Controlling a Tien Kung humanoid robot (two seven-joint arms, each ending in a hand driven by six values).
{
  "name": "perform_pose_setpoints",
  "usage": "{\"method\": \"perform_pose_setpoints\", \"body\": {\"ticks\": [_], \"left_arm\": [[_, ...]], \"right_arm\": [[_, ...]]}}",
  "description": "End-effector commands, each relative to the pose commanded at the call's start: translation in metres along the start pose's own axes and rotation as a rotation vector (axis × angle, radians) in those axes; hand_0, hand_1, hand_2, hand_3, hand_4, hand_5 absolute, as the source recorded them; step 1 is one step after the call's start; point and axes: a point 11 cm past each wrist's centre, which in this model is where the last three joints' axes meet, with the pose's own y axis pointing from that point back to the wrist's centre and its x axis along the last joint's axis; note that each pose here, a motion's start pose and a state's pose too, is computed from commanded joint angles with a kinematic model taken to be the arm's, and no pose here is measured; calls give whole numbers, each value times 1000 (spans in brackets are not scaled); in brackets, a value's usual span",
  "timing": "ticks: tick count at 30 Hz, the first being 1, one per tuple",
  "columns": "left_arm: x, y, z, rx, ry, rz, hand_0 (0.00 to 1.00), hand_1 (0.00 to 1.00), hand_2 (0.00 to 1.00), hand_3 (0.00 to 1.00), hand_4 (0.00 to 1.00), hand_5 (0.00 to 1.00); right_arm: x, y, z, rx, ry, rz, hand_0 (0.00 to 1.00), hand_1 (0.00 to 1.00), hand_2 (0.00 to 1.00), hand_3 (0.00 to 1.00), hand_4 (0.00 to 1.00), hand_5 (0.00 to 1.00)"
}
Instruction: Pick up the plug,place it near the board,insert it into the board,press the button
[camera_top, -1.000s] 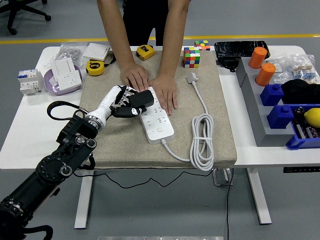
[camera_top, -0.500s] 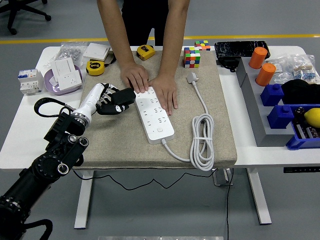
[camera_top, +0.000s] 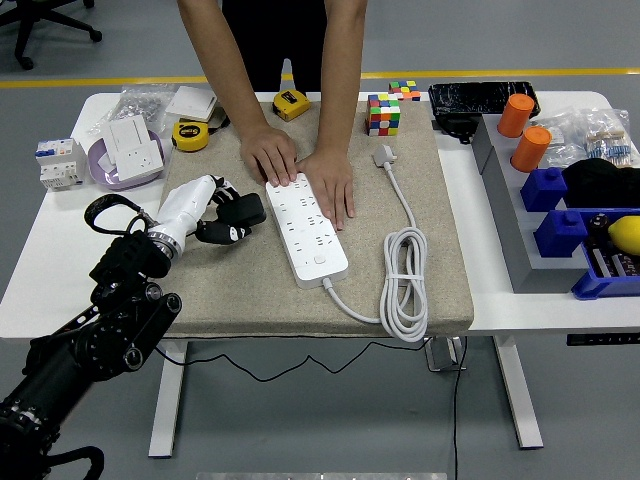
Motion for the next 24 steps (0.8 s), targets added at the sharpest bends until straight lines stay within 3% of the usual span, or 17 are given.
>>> {"method": "perform_pose_setpoints", "body": {"ticks": [3, 4, 9, 10, 15, 16, 21, 22, 24], "left_arm": [[-3, 1, -2, 8, -14, -19, 825, 813, 662, 567, 730, 176], [-4, 1, -2, 9, -16, -23, 971, 980, 843, 612, 827, 206], [-6, 1, -4, 21, -36, -49, 971, 980, 843, 612, 827, 206], [-6, 1, -5, 24, -38, -53, 998, 998, 944, 695, 946, 242], [-3, 0, -5, 28, -45, -52, 998, 998, 944, 695, 946, 242], [-2, 0, -5, 28, -44, -49, 998, 998, 998, 895, 998, 341], [2, 0, -4, 18, -2, -46, 998, 998, 998, 895, 998, 341], [4, 1, -3, 12, 19, -42, 998, 998, 998, 998, 998, 852], [8, 2, -1, 0, 68, -27, 998, 998, 998, 998, 998, 852]], "right_arm": [[-1, 0, 0, -1, 1, -1, 803, 717, 692, 606, 889, 577], [-1, 0, 1, -1, 1, -2, 803, 716, 692, 604, 889, 572], [0, 0, 1, -2, 1, -1, 803, 716, 692, 604, 889, 572], [0, 0, 1, -1, 1, 0, 803, 716, 692, 605, 890, 572], [1, 0, -1, 2, -1, 2, 803, 716, 692, 605, 890, 572], [1, 0, -1, 2, -2, 2, 803, 716, 692, 605, 890, 572], [1, 0, -2, 3, -3, 2, 803, 716, 692, 605, 890, 572], [1, 0, -2, 3, -4, 2, 803, 716, 692, 605, 890, 572], [1, 0, -2, 4, -4, 2, 803, 716, 692, 605, 890, 572]]}}
